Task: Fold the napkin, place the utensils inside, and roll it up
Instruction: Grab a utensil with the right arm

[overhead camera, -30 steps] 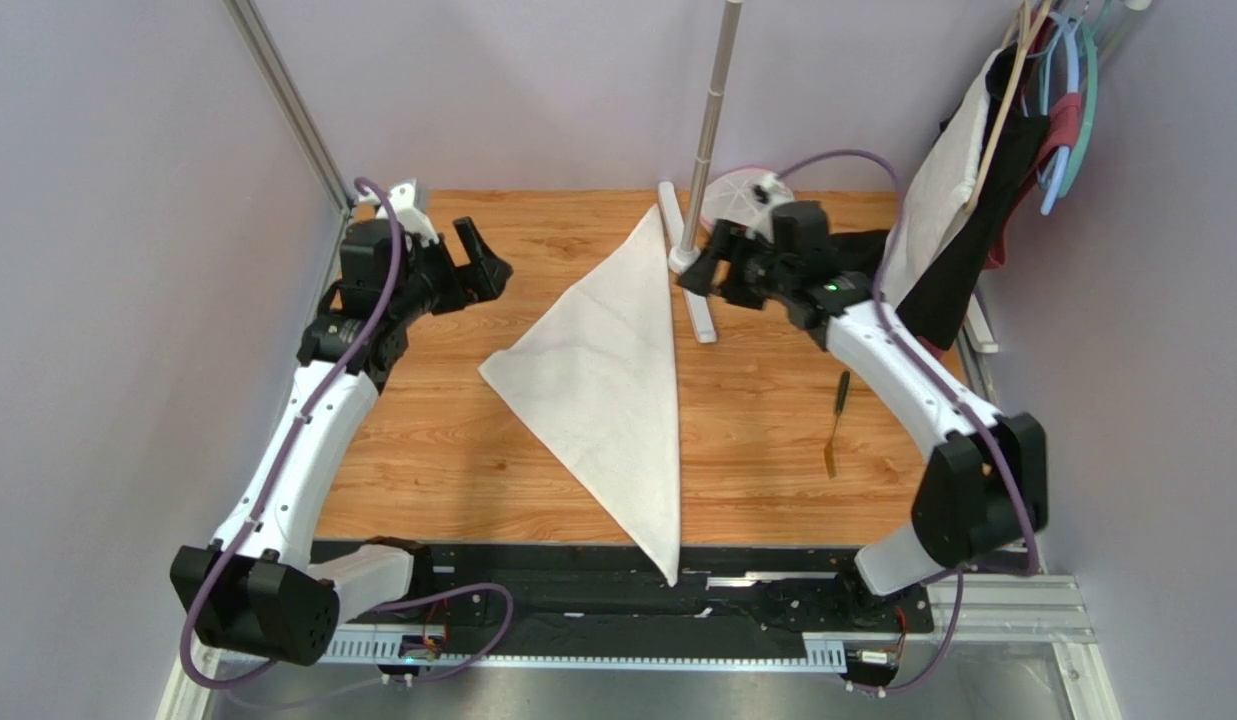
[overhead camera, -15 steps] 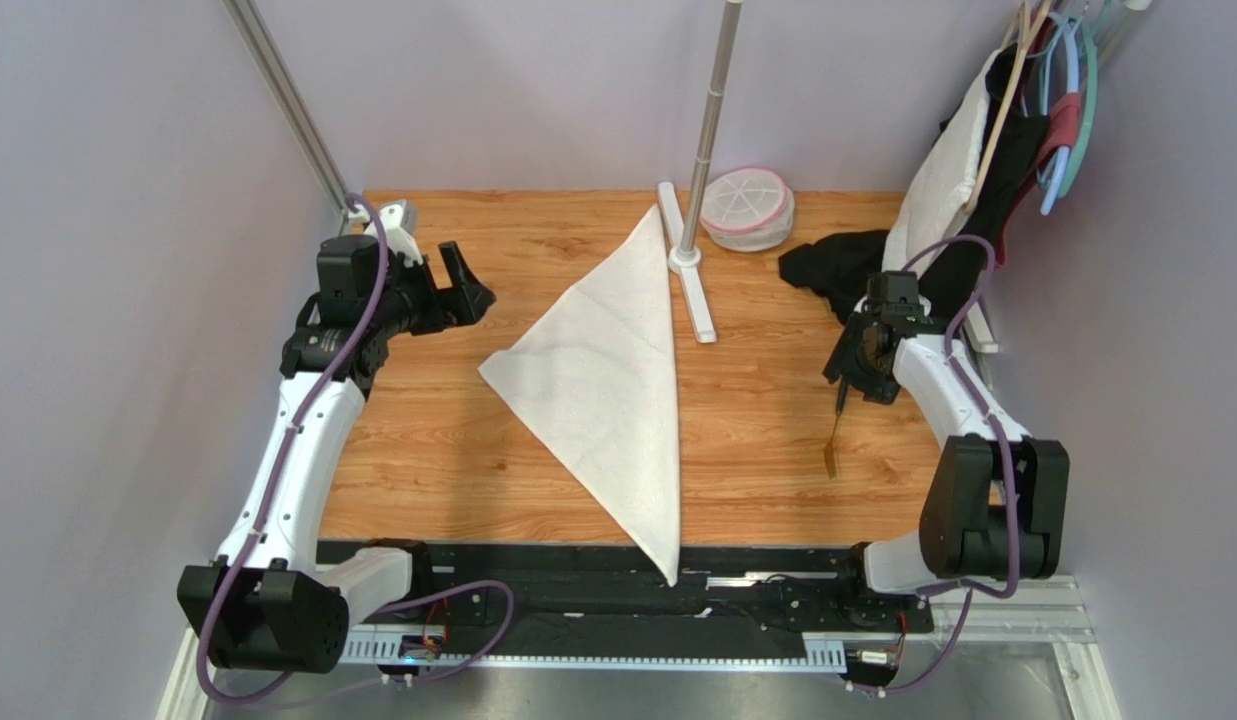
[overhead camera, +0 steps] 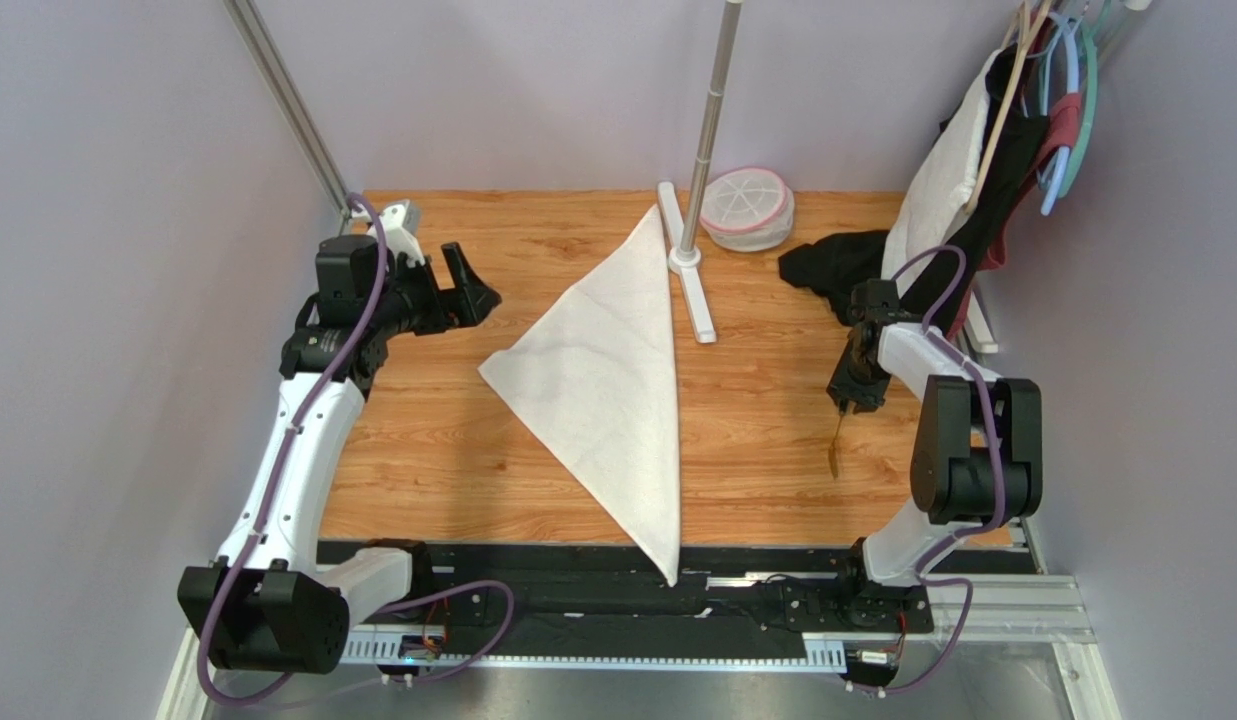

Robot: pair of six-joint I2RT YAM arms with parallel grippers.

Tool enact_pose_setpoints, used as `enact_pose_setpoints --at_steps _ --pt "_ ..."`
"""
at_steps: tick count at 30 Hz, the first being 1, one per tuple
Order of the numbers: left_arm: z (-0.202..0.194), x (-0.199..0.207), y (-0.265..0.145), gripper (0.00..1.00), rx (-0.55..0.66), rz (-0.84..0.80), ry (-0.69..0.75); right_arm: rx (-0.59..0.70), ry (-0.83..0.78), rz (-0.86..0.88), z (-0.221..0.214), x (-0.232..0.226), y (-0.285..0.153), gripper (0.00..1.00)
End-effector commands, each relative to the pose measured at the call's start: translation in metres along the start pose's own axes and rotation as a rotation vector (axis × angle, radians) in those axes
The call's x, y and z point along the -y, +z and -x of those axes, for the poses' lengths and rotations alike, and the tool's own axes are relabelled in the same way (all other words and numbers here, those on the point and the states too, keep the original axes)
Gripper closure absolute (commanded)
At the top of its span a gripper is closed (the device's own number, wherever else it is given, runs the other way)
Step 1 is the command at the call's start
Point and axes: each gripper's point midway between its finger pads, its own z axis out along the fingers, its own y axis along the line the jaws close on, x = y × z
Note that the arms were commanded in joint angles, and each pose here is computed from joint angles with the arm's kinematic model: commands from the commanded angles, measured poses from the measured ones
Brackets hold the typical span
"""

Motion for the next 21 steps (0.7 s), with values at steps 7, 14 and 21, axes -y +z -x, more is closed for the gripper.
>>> enact_pose_setpoints --at_steps 7,14,21 --pt "0.008 0.007 -0.003 0.01 0.034 -0.044 0.001 -0.03 -0.023 0.061 0.0 -0.016 0.019 0.88" --pt "0.007 0.012 -0.003 0.01 0.03 -0.074 -0.008 0.026 -0.17 0.162 -0.01 -0.071 -0.026 1.0" --pt "0.007 0.013 -0.004 0.02 0.031 -0.08 -0.01 0.072 -0.356 0.397 -0.039 -0.181 -0.091 1.0"
